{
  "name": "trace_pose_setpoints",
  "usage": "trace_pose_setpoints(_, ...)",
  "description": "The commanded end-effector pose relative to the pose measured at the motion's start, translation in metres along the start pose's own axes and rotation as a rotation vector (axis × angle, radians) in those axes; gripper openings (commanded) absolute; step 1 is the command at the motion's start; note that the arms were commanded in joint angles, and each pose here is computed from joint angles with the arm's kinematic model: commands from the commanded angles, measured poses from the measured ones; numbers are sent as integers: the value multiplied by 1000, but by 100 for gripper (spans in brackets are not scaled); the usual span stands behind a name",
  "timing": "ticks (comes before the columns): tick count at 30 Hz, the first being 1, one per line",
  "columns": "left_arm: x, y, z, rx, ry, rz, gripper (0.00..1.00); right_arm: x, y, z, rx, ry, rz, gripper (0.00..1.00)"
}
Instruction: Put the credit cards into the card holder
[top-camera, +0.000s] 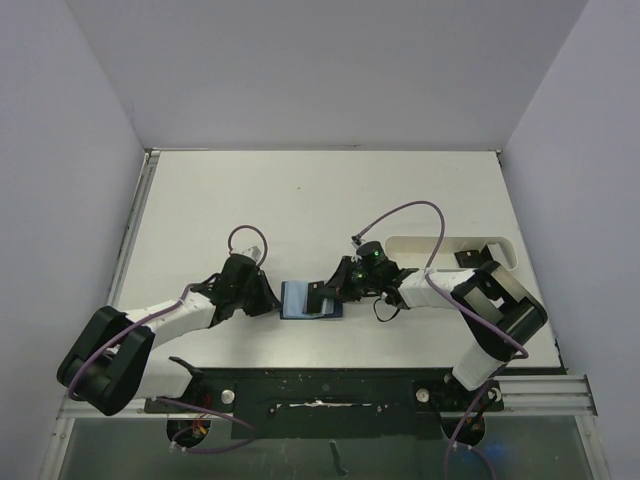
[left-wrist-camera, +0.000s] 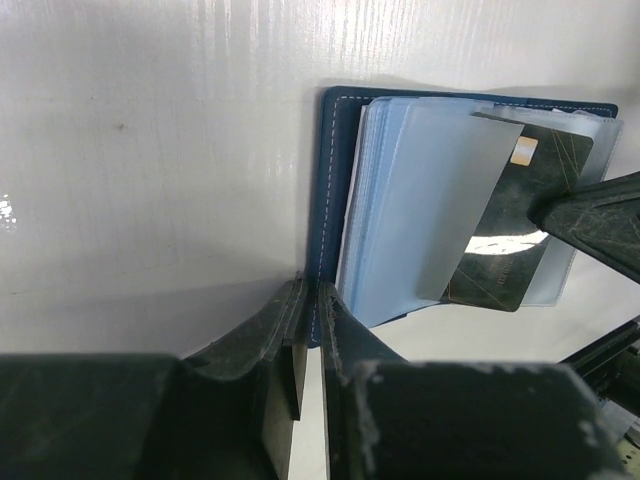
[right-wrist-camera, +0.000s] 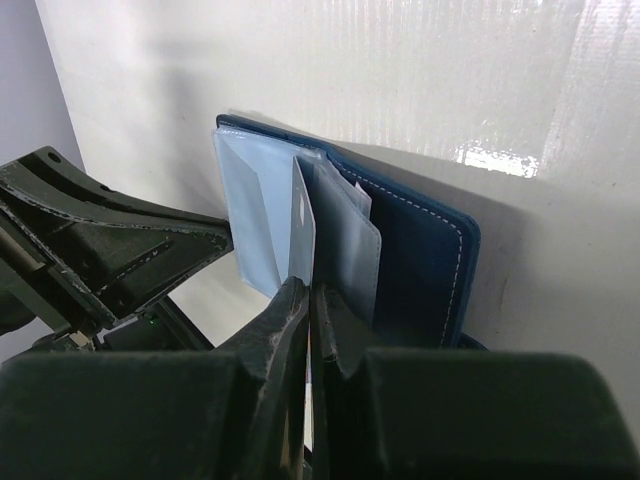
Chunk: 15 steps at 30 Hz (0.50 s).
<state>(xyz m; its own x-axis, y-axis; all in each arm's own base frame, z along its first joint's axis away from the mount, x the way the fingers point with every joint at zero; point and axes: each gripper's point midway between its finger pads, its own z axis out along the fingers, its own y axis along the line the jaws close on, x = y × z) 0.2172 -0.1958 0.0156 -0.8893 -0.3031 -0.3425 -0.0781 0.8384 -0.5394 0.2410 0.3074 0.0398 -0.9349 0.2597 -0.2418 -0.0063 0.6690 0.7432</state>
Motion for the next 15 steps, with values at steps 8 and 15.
trace_pose_setpoints(8, -1, -7, -3, 14, -10, 12, 9, -8, 20, -6, -114, -17, -77, 0)
trace_pose_setpoints(15, -22, -23, -12, 25, -62, 18, 13, -15, 15, -16, -50, -60, -91, 0)
